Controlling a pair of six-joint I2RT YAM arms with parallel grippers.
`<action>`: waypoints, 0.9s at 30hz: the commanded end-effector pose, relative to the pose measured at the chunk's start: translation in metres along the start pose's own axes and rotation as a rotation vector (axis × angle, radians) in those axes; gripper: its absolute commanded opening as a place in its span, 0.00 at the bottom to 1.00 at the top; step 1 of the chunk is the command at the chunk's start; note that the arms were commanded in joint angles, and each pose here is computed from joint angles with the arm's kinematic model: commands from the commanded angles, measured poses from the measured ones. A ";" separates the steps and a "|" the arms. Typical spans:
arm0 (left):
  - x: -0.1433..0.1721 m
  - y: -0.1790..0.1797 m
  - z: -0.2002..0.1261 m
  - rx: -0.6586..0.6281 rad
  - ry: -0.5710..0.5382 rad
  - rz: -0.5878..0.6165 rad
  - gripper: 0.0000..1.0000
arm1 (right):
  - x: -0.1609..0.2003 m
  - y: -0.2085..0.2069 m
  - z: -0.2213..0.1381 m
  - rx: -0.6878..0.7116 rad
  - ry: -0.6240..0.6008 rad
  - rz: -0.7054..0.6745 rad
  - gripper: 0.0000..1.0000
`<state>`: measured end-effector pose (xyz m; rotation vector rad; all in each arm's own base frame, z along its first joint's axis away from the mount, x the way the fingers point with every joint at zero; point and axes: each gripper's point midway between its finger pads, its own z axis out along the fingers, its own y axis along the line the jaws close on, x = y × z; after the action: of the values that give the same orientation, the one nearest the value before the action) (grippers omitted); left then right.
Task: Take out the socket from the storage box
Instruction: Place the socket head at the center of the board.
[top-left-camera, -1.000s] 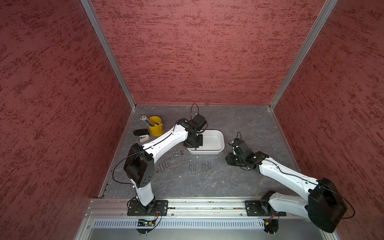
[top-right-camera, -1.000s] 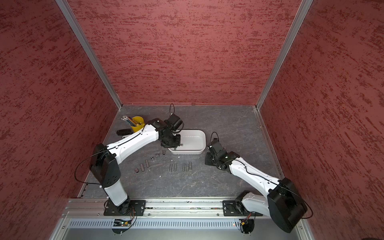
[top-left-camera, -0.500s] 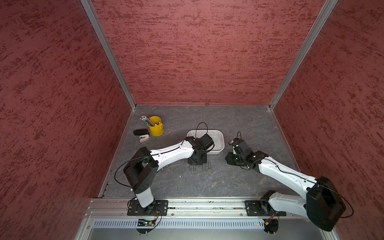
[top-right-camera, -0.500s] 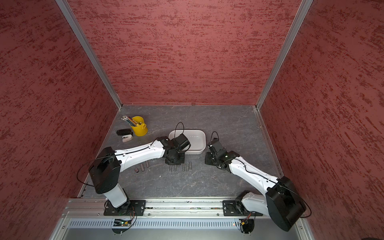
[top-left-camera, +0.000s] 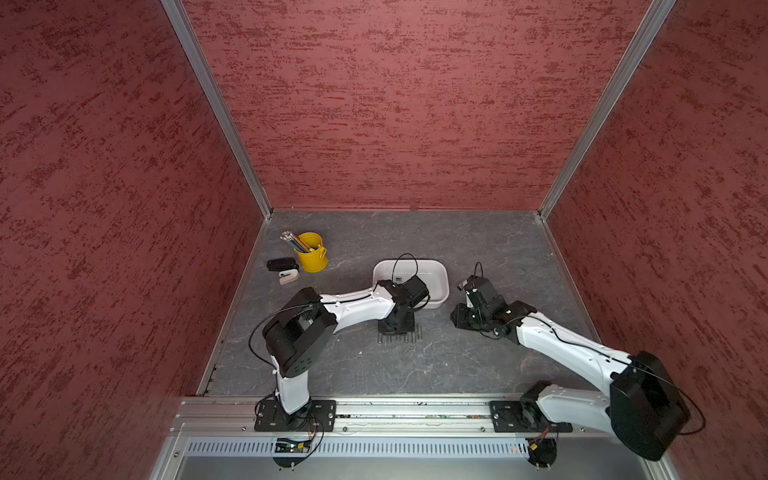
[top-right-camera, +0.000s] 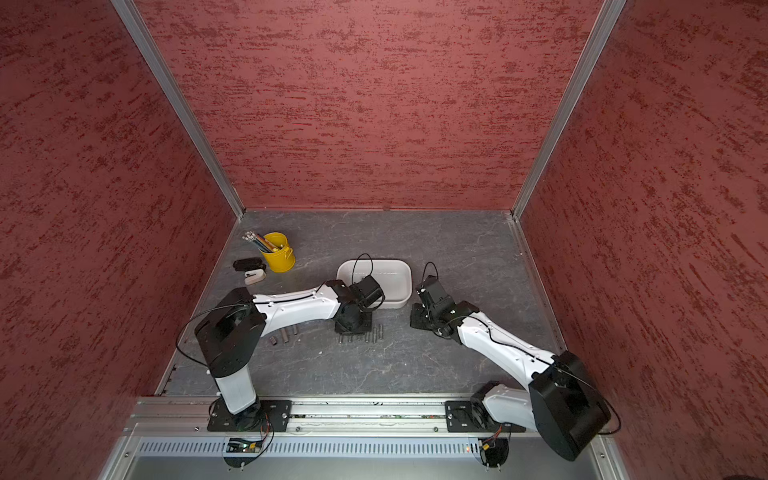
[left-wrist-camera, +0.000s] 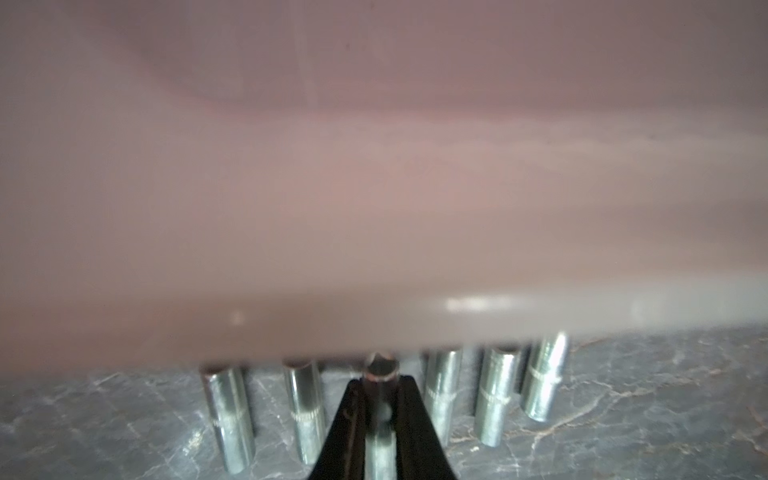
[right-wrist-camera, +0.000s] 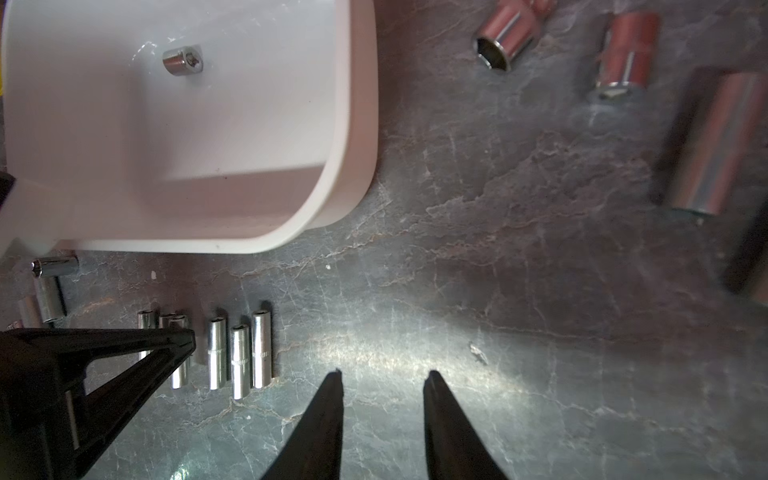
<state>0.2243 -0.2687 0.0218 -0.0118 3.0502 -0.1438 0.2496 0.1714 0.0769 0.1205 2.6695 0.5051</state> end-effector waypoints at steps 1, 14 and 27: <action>-0.001 0.000 0.008 -0.005 -0.010 -0.017 0.08 | -0.002 0.002 0.002 -0.019 -0.004 -0.005 0.36; 0.002 0.004 0.009 -0.026 0.001 -0.012 0.23 | -0.002 0.002 0.004 -0.022 0.002 -0.001 0.35; -0.003 0.001 -0.032 0.006 -0.063 -0.002 0.31 | -0.002 0.001 0.001 -0.022 -0.006 0.002 0.36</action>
<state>0.2214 -0.2642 0.0287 -0.0224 3.0368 -0.1245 0.2508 0.1737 0.0755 0.1220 2.6741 0.5273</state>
